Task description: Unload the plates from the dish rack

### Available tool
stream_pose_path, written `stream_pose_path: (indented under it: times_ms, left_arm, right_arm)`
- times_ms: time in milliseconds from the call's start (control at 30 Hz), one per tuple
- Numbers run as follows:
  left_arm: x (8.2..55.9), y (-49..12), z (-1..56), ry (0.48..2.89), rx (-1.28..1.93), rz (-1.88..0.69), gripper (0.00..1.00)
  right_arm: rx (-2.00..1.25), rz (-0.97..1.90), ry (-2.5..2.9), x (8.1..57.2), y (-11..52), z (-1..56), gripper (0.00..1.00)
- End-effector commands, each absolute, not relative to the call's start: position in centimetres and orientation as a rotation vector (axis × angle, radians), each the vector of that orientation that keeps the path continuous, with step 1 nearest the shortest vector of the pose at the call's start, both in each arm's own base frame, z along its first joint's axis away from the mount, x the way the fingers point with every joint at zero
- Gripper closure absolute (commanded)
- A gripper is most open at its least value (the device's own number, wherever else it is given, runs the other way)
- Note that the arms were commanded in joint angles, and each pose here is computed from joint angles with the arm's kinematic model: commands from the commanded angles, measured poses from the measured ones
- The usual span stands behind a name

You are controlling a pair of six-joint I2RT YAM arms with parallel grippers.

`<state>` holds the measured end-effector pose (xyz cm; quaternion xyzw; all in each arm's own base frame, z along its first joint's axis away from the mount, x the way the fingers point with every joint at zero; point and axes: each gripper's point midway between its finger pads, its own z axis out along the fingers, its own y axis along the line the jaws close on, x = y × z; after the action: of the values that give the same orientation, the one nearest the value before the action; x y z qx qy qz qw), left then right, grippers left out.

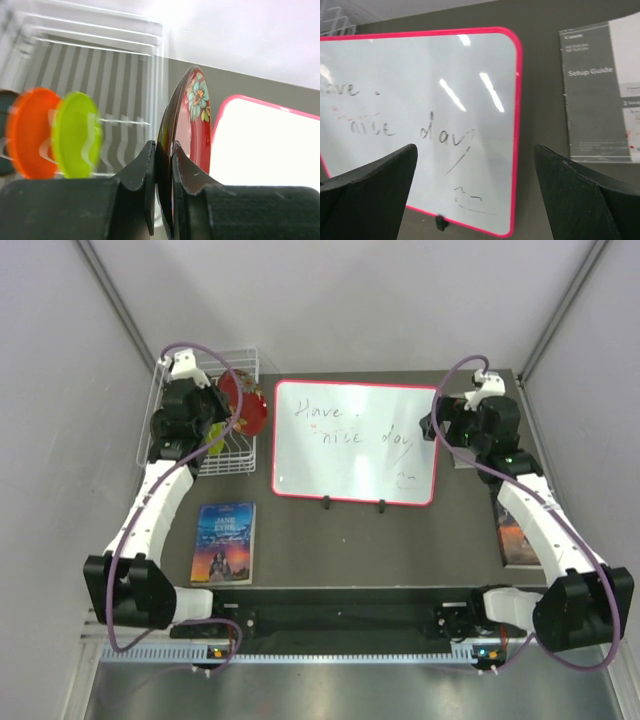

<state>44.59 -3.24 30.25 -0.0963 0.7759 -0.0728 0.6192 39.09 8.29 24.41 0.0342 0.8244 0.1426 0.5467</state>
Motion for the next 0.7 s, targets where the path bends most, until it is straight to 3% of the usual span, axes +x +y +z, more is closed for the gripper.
stream_pose_path:
  times_ms: [0, 433, 667]
  left_arm:
    - [41.6, -7.6, 32.5, 1.712, -0.222, -0.508, 1.00]
    - [35.0, -20.8, 28.8, 1.719, -0.053, -1.021, 1.00]
    - [34.4, -24.9, 27.7, 1.721, 0.020, -1.125, 1.00]
  right_arm:
    - [-0.028, 0.544, 1.891, 37.1, 11.5, 26.4, 0.00]
    - [-0.138, 0.866, 1.892, 33.2, 17.5, 23.9, 0.02]
    - [-0.190, 0.981, 1.921, 31.6, 20.8, 22.4, 0.02]
